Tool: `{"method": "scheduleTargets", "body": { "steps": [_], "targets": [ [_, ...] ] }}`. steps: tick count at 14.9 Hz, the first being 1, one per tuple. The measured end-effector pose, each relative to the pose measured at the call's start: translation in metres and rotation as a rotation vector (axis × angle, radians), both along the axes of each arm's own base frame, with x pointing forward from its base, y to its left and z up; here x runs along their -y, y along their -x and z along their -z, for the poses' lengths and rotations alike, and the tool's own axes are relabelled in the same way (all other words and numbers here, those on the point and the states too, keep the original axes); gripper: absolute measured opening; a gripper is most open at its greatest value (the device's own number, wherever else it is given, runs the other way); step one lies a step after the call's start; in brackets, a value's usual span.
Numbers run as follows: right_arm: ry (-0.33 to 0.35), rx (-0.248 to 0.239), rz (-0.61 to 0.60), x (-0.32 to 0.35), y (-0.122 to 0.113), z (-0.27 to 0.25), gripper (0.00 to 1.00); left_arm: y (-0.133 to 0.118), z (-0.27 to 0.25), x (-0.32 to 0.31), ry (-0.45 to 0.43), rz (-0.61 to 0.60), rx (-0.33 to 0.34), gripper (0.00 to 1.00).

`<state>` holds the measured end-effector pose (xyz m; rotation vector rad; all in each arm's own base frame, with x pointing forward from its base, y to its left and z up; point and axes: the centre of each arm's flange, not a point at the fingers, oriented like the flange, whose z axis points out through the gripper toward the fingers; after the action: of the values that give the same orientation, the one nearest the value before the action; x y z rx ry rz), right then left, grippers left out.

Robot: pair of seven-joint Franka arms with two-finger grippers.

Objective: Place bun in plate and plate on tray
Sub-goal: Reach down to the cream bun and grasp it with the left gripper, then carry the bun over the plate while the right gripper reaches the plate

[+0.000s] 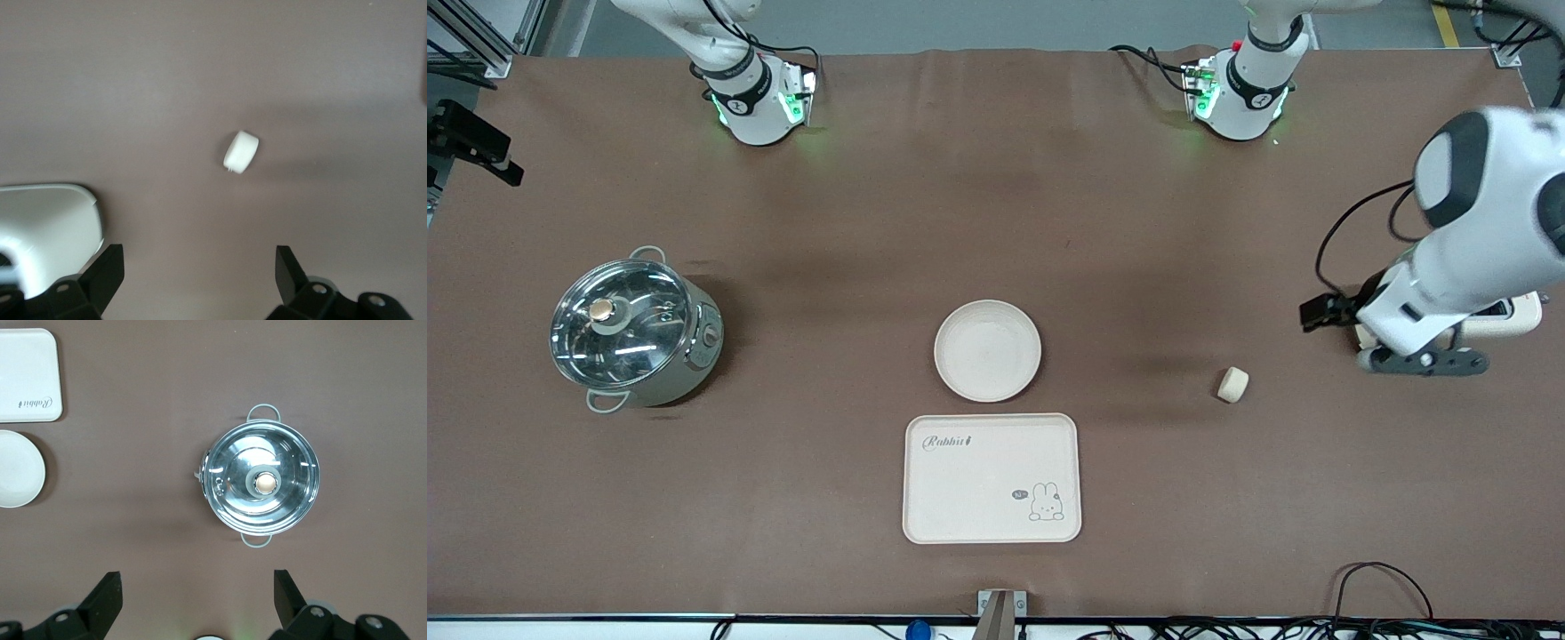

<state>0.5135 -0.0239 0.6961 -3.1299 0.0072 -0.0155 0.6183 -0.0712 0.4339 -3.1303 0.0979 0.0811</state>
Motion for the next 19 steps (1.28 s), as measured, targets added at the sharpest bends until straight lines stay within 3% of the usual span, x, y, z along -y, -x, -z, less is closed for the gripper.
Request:
{"method": "scheduleTargets", "body": {
  "steps": [9,12,15,19],
  "targets": [
    [-0.001,0.004,-0.017,-0.008,-0.012,0.010,1.00,0.003,0.191,0.019,0.046,0.024,0.064,1.00],
    [-0.002,0.010,-0.019,-0.009,-0.014,0.011,1.00,0.005,0.233,0.021,0.053,0.023,0.049,1.00],
    [-0.013,0.002,-0.041,-0.027,-0.032,0.034,1.00,0.007,0.253,0.020,0.056,0.021,0.037,0.98],
    [-0.079,-0.058,-0.047,-0.071,-0.059,0.082,1.00,0.005,0.252,0.021,0.057,0.021,0.041,0.58]
  ]
}}
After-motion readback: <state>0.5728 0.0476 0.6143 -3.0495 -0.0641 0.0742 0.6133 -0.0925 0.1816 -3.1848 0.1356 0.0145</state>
